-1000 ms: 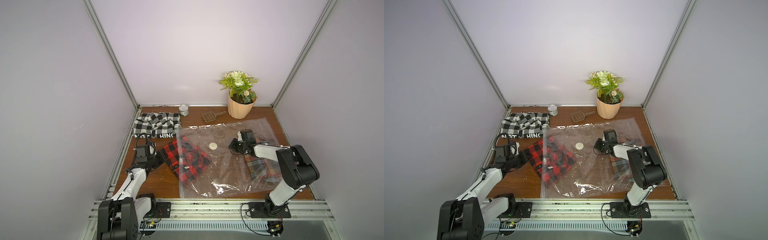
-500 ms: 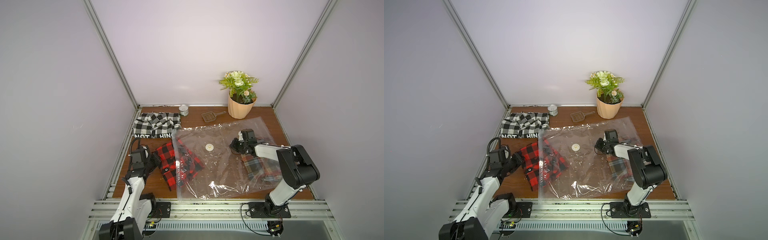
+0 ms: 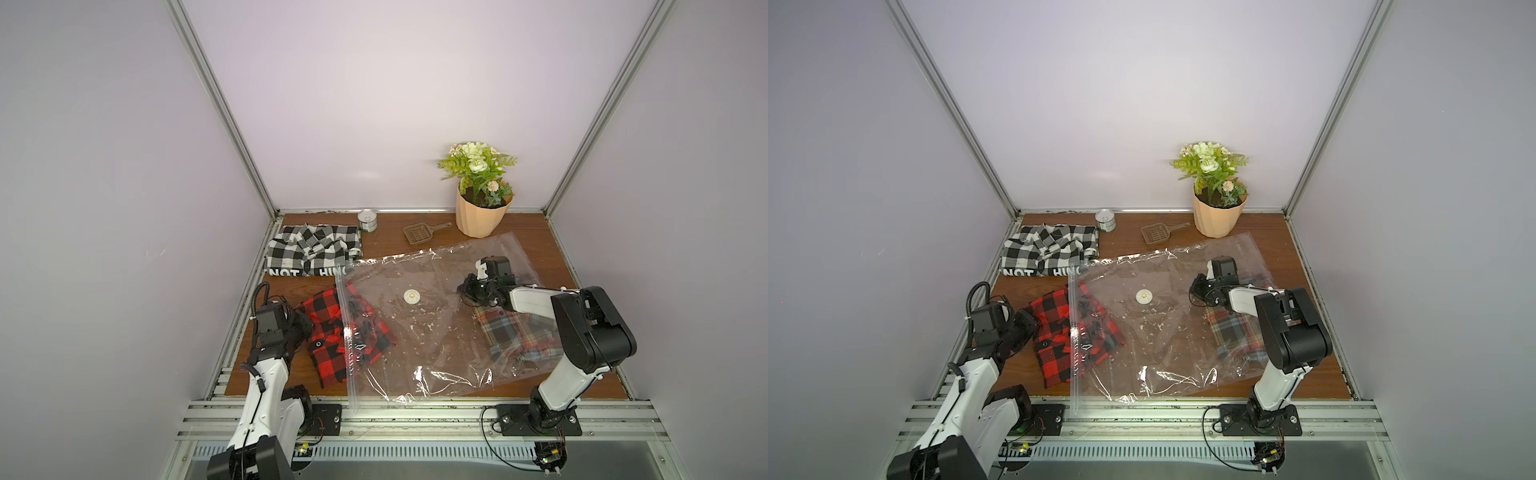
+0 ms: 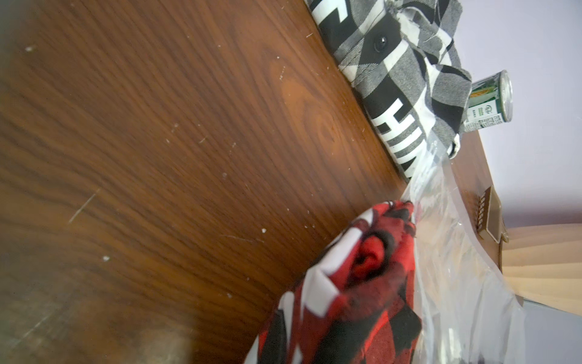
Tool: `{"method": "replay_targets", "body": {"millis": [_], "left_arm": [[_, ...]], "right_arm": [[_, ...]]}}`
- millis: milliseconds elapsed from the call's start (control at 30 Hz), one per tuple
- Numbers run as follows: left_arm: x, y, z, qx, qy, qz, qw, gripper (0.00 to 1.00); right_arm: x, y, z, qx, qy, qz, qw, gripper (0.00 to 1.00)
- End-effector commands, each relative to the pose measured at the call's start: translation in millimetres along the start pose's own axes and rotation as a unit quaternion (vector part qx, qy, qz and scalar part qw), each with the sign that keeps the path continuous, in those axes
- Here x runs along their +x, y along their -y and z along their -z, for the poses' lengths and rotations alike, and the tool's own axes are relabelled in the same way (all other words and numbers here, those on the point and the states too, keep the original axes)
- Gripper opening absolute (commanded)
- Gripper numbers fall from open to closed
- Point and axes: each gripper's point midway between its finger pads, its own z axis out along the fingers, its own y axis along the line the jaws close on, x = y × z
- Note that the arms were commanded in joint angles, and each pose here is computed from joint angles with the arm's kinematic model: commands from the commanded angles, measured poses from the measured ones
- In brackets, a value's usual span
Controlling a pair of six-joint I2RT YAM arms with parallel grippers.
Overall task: Take the shirt out of the vacuum bag
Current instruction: Take out the shirt from the vacuum bag.
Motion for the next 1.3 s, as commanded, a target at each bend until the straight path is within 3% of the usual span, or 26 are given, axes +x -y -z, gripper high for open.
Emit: {"method": "replay_targets", "body": {"millis": [0, 133, 300, 433, 533, 700, 900, 933, 967, 1000, 1167, 1267], "left_arm": [[-24, 12, 6, 0.015, 0.042, -0.015, 0.999, 0.01], [-25, 6, -3, 0.0, 0.038, -0.015, 0.999, 0.02], [-33, -3, -10, -0.049, 0.022, -0.026, 0.998, 0.05], [-45, 14, 3, -0.04, 0.027, -0.059, 0.997, 0.44], [-59, 28, 28, -0.034, 0.065, -0.072, 0.995, 0.6], [-62, 50, 58, -0.007, 0.092, -0.096, 0.991, 0.67], [-7, 64, 30, 0.032, -0.019, -0.122, 0.992, 0.74], [-1, 60, 25, 0.031, -0.029, -0.117, 0.992, 0.82], [1, 60, 22, 0.034, -0.031, -0.116, 0.992, 0.97], [3, 59, 17, 0.036, -0.037, -0.115, 0.992, 1.0], [14, 53, -6, 0.019, -0.09, -0.131, 0.987, 1.0], [19, 57, -11, 0.022, -0.096, -0.142, 0.985, 0.94]], "right_arm": [[6, -77, -1, -0.104, -0.02, 0.088, 0.99, 0.0], [22, -112, -10, -0.099, -0.038, 0.136, 0.985, 0.0], [39, -124, -22, -0.076, -0.059, 0.16, 0.982, 0.0], [47, -115, -29, -0.034, -0.067, 0.172, 0.982, 0.0], [56, -121, -33, -0.033, -0.072, 0.187, 0.979, 0.0], [73, -148, -43, -0.027, -0.082, 0.232, 0.969, 0.0], [99, -176, -48, -0.047, -0.098, 0.255, 0.961, 0.0], [102, -177, -48, -0.046, -0.1, 0.256, 0.96, 0.0], [104, -178, -48, -0.046, -0.101, 0.257, 0.96, 0.0], [106, -179, -48, -0.049, -0.102, 0.257, 0.96, 0.0], [108, -176, -47, -0.044, -0.103, 0.255, 0.96, 0.0], [107, -175, -46, -0.04, -0.1, 0.258, 0.96, 0.0]]}}
